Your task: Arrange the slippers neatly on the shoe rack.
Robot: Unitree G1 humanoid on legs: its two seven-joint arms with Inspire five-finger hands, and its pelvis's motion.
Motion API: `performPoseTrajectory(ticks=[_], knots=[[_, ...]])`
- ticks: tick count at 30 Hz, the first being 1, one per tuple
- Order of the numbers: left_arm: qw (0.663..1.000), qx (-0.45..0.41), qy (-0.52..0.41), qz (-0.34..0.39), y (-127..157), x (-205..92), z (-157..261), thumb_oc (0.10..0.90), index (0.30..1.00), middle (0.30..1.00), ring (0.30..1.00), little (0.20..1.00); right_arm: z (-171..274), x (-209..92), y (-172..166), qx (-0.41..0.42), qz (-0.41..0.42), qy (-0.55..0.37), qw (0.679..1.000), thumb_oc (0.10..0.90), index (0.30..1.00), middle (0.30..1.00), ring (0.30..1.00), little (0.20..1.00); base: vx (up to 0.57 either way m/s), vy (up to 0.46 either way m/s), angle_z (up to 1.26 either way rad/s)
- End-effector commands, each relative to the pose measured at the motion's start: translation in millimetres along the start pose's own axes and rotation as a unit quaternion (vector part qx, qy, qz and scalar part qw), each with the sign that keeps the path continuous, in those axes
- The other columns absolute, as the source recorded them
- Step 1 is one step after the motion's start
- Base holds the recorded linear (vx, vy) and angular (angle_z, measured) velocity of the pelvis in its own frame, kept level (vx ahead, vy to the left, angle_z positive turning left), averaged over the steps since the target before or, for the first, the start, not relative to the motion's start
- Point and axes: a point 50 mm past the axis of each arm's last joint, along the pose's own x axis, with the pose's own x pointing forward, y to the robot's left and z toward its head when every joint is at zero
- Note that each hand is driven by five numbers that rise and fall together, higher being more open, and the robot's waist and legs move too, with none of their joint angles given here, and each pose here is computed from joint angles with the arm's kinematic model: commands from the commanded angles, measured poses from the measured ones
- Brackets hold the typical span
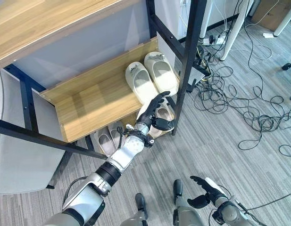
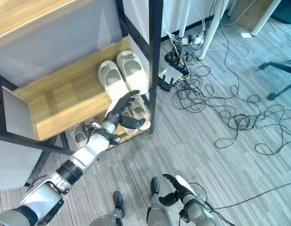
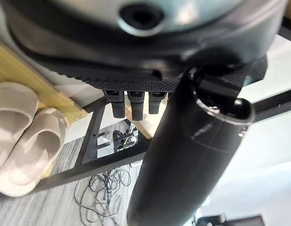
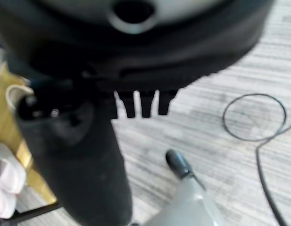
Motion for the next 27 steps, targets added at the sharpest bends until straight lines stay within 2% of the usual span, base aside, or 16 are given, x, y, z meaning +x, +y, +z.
performPoseTrajectory(ticks=[1,4,8,10,12,13,14,15,18,20,22,26,27], knots=[[0.993,-0.053,-0.103,-0.006,-2.3,5.5,39.9,0.8,0.9,0.9,0.9,0.9,-1.6,-5.8,9.8,-0.003,0.008,-0.011,1.0,0.8,0.9,0.9,0.9,0.9,0.02,-0.04,0.07],[0.994,-0.081,-0.067,-0.043,-13.6,-21.6,11.9,0.8,0.9,0.9,0.9,0.9,1.6,-2.8,22.6,0.011,0.017,-0.007,1.0,0.8,0.9,0.9,0.9,0.9,0.0,-0.035,0.24],[0.992,-0.073,-0.013,-0.1,-22.9,-53.7,-22.1,0.8,0.9,0.9,0.9,0.9,1.4,-1.0,33.6,0.018,0.03,0.003,0.999,0.8,0.9,0.9,0.9,0.9,0.0,-0.029,0.32],[0.992,-0.057,0.022,-0.113,-18.1,-72.4,-42.1,0.8,0.9,0.9,0.9,0.9,-1.2,-1.7,39.1,0.026,0.032,0.012,0.999,0.8,0.9,0.9,0.9,0.9,-0.01,-0.02,0.53],[0.988,-0.011,0.095,-0.124,-7.2,-105.8,-80.4,0.8,0.9,0.9,0.9,0.9,-5.9,-1.4,44.2,0.041,0.033,0.03,0.998,0.8,0.9,0.9,0.9,0.9,0.01,-0.007,0.43],[0.984,-0.001,0.131,-0.119,-2.7,-119.0,-96.1,0.8,0.9,0.9,0.9,0.9,-7.6,-1.6,46.1,0.043,0.035,0.035,0.998,0.8,0.9,0.9,0.9,0.9,0.0,0.004,0.29],[0.984,-0.001,0.131,-0.118,-2.6,-119.1,-96.1,0.8,0.9,0.9,0.9,0.9,-7.5,-1.6,46.2,0.043,0.035,0.035,0.998,0.8,0.9,0.9,0.9,0.9,-0.01,0.029,0.55],[0.973,0.042,0.196,-0.119,5.6,-146.7,-125.4,0.8,0.9,0.9,0.9,0.9,-13.0,-3.0,49.0,0.046,0.037,0.048,0.997,0.8,0.9,0.9,0.9,0.9,0.03,0.024,0.51],[0.951,0.075,0.286,-0.091,23.1,-185.0,-159.3,0.8,0.9,0.9,0.9,0.9,-23.0,-7.3,53.8,0.046,0.042,0.07,0.996,0.8,0.9,0.9,0.9,0.9,0.02,0.037,0.3],[0.944,0.08,0.311,-0.078,28.8,-195.0,-167.6,0.8,0.9,0.9,0.9,0.9,-25.7,-8.8,56.3,0.048,0.045,0.076,0.995,0.8,0.9,0.9,0.9,0.9,0.02,0.044,0.3],[0.917,0.092,0.387,-0.032,46.4,-225.7,-190.7,0.8,0.9,0.9,0.9,0.9,-35.9,-13.7,63.4,0.06,0.049,0.104,0.992,0.8,0.9,0.9,0.9,0.9,0.03,0.068,0.23],[0.871,0.11,0.479,0.009,61.4,-263.9,-214.4,0.8,0.9,0.9,0.9,0.9,-56.0,-23.1,74.8,0.063,0.063,0.163,0.983,0.8,0.9,0.9,0.9,0.9,0.01,0.065,0.18],[0.871,0.111,0.479,0.009,61.4,-263.7,-214.5,0.8,0.9,0.9,0.9,0.9,-55.8,-22.9,74.8,0.063,0.063,0.163,0.983,0.8,0.9,0.9,0.9,0.9,0.01,0.071,0.02]])
